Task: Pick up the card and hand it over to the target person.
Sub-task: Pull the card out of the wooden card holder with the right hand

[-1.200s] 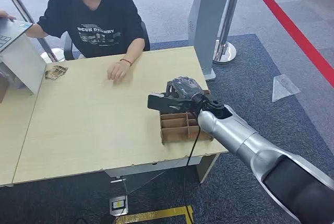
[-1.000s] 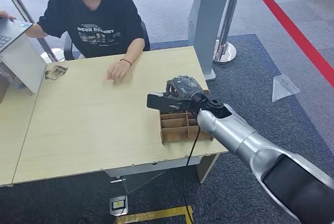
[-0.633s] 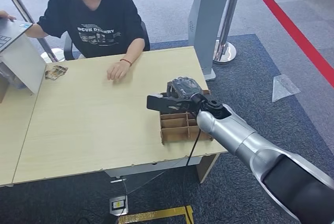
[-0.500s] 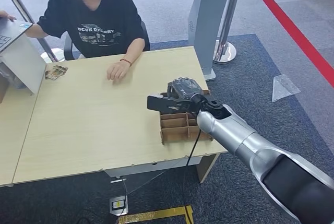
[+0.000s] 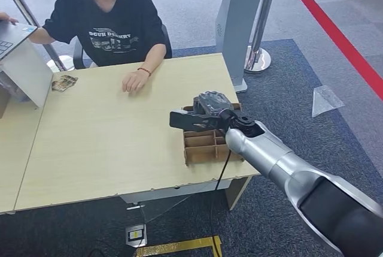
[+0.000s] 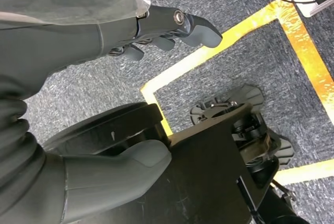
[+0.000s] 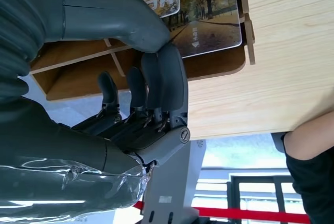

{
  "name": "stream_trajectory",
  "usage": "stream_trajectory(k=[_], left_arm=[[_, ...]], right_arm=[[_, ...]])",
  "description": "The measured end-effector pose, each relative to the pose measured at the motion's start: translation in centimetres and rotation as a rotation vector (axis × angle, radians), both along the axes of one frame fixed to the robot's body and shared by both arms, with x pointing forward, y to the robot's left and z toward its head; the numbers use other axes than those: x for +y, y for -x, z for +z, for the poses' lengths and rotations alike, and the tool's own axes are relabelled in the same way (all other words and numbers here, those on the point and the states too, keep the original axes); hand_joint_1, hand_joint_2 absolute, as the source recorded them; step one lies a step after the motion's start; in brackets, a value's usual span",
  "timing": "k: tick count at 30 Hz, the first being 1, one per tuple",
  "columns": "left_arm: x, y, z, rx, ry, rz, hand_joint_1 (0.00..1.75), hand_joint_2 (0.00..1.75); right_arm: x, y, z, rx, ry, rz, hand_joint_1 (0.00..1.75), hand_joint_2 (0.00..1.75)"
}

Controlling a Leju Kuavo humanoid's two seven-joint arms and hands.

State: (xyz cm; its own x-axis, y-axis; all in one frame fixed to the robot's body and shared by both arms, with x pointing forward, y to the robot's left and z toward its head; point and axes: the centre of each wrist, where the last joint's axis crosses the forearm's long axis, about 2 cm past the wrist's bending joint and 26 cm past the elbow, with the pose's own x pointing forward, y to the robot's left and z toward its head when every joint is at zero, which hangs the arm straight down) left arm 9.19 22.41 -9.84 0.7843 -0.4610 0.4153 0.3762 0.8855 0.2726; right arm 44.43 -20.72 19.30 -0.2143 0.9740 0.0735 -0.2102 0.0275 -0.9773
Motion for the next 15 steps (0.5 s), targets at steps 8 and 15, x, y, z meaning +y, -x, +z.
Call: stream_trajectory(k=[8,15], left_arm=[[0.0,0.3,-0.1,0.004,-0.001,0.011,0.00,1.75],[0.0,0.3,-0.1,0.002,-0.001,0.009,0.00,1.75]], right_arm=[[0.4,-0.5,1.0,-0.022,-0.009,0.010,1.34,1.75],[0.4,-0.7,1.7,-0.043,-0.009,0.013,1.49,1.75]])
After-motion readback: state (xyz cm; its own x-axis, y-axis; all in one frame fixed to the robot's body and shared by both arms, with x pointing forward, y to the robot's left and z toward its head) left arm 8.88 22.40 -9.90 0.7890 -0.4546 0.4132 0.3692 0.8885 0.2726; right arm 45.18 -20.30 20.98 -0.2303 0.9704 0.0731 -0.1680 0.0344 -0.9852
